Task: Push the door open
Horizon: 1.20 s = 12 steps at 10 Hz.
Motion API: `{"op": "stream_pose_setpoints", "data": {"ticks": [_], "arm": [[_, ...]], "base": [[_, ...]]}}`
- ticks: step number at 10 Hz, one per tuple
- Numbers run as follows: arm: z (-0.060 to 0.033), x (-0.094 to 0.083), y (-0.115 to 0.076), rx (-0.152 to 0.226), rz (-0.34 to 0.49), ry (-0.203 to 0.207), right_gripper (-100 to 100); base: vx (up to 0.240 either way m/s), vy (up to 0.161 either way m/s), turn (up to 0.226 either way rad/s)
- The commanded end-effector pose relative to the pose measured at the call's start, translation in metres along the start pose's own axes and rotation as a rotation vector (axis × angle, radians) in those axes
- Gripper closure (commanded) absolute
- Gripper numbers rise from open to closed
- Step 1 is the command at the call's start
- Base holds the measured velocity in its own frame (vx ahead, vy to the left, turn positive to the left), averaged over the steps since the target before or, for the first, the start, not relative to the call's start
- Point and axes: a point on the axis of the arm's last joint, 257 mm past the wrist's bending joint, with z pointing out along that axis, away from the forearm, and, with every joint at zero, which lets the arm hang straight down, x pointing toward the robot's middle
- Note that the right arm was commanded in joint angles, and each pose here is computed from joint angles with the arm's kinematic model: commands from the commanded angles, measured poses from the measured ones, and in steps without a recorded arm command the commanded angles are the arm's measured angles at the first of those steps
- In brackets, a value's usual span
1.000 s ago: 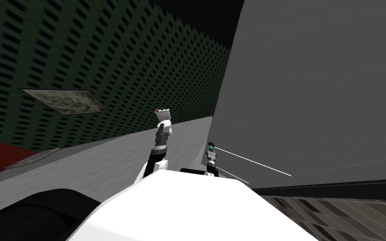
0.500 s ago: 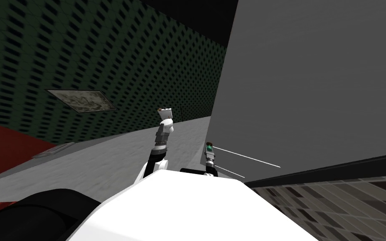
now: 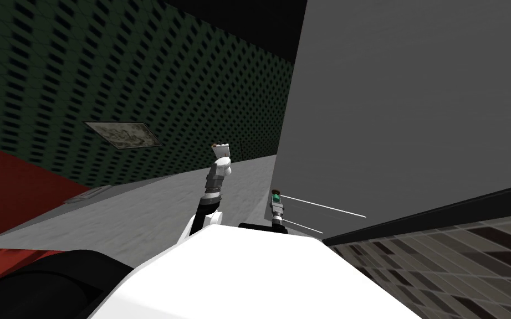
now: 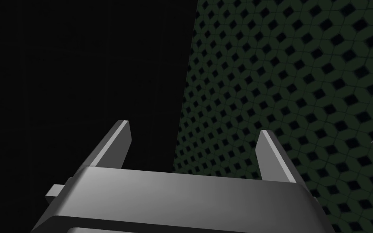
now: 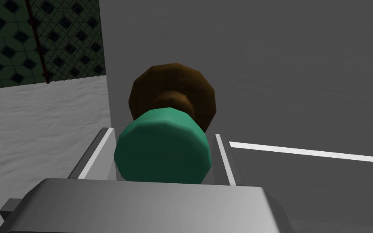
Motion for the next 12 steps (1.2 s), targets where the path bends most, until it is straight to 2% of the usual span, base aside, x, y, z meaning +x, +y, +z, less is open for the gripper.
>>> {"op": "stream_pose_setpoints", "data": {"ticks": [1,6,7,12], "arm": [[-0.0098,-0.002,0.009,0.005,-0.005,0.003,100],[-0.0526,-0.003,0.026,0.043,-0.003,0.011,100],[-0.0543,-0.004,0.027,0.042,-0.003,0.007,100],[-0.0964,0.0,0.033,0.079,0.014,0.003,100]], "base": [[0.004,0.019,0.045],[-0.011,0.012,0.063],[-0.029,0.003,0.021],[-0.039,-0.004,0.053]]}}
